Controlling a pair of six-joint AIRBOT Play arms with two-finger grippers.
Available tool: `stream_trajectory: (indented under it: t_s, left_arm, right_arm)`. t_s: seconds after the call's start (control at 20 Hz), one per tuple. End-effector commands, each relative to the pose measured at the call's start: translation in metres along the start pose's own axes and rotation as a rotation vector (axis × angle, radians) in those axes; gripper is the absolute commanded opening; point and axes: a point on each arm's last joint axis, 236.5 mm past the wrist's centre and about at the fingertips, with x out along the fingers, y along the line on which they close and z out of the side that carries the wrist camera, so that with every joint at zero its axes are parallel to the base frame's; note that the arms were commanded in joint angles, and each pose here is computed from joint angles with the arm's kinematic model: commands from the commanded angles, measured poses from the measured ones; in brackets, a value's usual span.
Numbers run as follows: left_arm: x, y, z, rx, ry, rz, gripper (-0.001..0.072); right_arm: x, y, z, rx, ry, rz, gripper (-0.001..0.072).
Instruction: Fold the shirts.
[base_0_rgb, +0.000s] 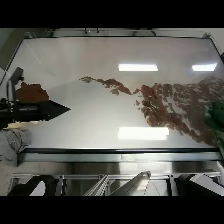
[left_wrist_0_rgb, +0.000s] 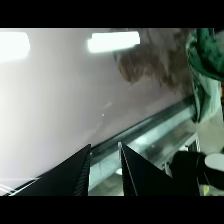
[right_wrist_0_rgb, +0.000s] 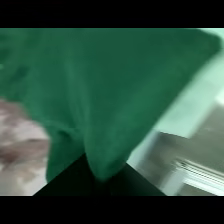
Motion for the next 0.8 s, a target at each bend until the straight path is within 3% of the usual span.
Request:
stream_trajectory:
  t_s: [0.0,0.05,0.1,0.15,0.2,0.35,0.4,0.45,0.5,0.55,0.6,0.75]
  left_arm:
    - [0.03,-0.006,-0.009,0.012,0.078,-0.028,0.0205]
    - [0.036,-0.01,-0.008,0.003,0.078,-0.049,0.0205]
    - [0.04,-0.015,-0.005,-0.007,0.076,-0.072,0.0205]
    - [0.042,-0.019,-0.001,-0.005,0.081,-0.083,0.0205]
    - [0.042,-0.023,0.005,0.003,0.079,-0.091,0.0205]
    - [0.034,-0.038,0.033,0.06,0.043,-0.1,0.0205]
    - [0.029,-0.045,0.043,0.106,0.023,-0.101,0.0204]
    - [0.023,-0.051,0.054,0.148,-0.001,-0.1,0.0203]
    - [0.015,-0.057,0.065,0.177,-0.032,-0.096,0.0185]
    - [0.006,-0.062,0.074,0.204,-0.057,-0.093,0.0036]
    - [-0.002,-0.067,0.082,0.246,-0.078,-0.089,0.0001]
    - [-0.022,-0.071,0.082,0.267,-0.068,-0.091,0.0016]
  right_arm:
    - [0.042,-0.081,-0.018,0.085,0.115,-0.216,0.0022]
    - [0.057,-0.082,-0.023,0.064,0.14,-0.211,0.0025]
    - [0.07,-0.082,-0.031,0.062,0.186,-0.206,0.0171]
    - [0.077,-0.078,-0.038,0.064,0.236,-0.195,0.0606]
    - [0.08,-0.072,-0.044,0.069,0.275,-0.178,0.0698]
    - [0.073,-0.01,-0.034,0.047,0.26,0.001,0.069]
    - [0.065,0.026,-0.029,0.023,0.244,0.112,0.0577]
    - [0.05,0.073,-0.026,-0.04,0.227,0.256,0.0306]
    - [0.031,0.121,-0.029,-0.132,0.213,0.404,0.0118]
    - [0.005,0.169,-0.039,-0.233,0.198,0.545,0.0064]
    - [-0.02,0.206,-0.053,-0.332,0.185,0.65,0.0023]
    - [-0.069,0.266,-0.121,-0.645,0.106,0.74,0.0022]
